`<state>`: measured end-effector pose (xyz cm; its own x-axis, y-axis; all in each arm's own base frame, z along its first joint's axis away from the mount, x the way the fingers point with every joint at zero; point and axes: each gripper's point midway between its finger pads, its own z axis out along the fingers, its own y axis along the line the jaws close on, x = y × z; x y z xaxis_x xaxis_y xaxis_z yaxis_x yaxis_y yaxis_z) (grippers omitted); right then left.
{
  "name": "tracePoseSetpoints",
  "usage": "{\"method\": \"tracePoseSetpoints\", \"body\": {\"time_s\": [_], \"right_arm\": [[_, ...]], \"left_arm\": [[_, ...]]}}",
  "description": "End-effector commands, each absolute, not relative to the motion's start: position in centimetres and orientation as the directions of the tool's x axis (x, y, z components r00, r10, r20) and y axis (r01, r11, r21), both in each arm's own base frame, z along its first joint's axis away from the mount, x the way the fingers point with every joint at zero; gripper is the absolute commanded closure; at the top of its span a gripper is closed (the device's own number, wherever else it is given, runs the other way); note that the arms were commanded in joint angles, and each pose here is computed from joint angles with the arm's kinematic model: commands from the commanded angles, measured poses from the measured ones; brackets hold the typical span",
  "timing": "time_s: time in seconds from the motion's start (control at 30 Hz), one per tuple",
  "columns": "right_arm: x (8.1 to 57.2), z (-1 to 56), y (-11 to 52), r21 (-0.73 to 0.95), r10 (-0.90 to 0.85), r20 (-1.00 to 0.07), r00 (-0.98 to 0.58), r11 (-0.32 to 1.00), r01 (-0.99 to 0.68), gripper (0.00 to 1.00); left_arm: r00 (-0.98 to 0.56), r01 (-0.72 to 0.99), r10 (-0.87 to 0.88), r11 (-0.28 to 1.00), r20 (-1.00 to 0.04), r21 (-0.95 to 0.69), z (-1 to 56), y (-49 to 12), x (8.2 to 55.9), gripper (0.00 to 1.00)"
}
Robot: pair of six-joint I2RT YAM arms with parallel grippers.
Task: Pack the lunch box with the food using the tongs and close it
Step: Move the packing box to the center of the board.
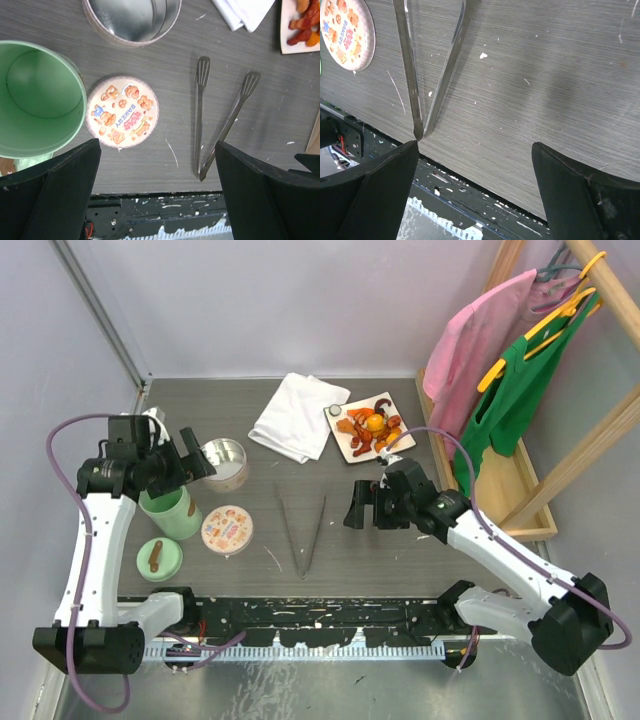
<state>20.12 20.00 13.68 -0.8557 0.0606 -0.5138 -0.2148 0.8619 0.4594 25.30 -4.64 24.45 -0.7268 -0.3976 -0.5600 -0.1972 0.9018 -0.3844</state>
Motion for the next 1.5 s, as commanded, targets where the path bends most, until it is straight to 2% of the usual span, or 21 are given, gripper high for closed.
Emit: {"method": "tracePoseSetpoints", "body": {"time_s": [0.0, 0.2, 0.37, 0.57, 0.83, 1.03, 1.47], "right_arm": [[21.0, 14.6, 22.1, 0.534, 0.109, -0.501, -0.859, 0.820, -0.207, 0.00], [21.6, 15.0, 23.1, 0.536, 0.065, -0.508, -0.859, 0.805, -0.256, 0.00], [21.6, 14.2, 23.7, 0.537, 0.034, -0.482, -0.875, 0.801, -0.265, 0.00], [21.1, 12.8, 23.7, 0.534, 0.018, -0.446, -0.895, 0.808, -0.250, 0.00], [20.9, 12.0, 23.2, 0.514, 0.002, -0.439, -0.899, 0.821, -0.249, 0.00], [20.6, 11.7, 22.9, 0.503, -0.003, -0.433, -0.902, 0.829, -0.244, 0.00], [20.4, 11.0, 22.6, 0.496, -0.001, -0.418, -0.908, 0.838, -0.229, 0.00]], "left_arm": [[-0.766, -0.160, -0.358, 0.910, -0.534, -0.382, 24.8, -5.2, 25.0, 0.02], [-0.755, -0.276, -0.359, 0.933, -0.549, -0.231, 23.1, -2.0, 25.6, 0.02], [-0.719, -0.323, -0.361, 0.930, -0.594, -0.174, 22.8, -0.4, 26.5, 0.02], [-0.805, -0.279, -0.340, 0.940, -0.487, -0.195, 19.9, -1.8, 26.6, 0.02], [-0.846, -0.190, -0.306, 0.938, -0.436, -0.289, 18.8, -4.1, 27.1, 0.02], [-0.887, -0.162, -0.292, 0.922, -0.357, -0.352, 17.5, -5.7, 27.3, 0.01], [-0.883, -0.067, -0.339, 0.777, -0.326, -0.625, 19.7, -10.9, 28.8, 0.05]]}}
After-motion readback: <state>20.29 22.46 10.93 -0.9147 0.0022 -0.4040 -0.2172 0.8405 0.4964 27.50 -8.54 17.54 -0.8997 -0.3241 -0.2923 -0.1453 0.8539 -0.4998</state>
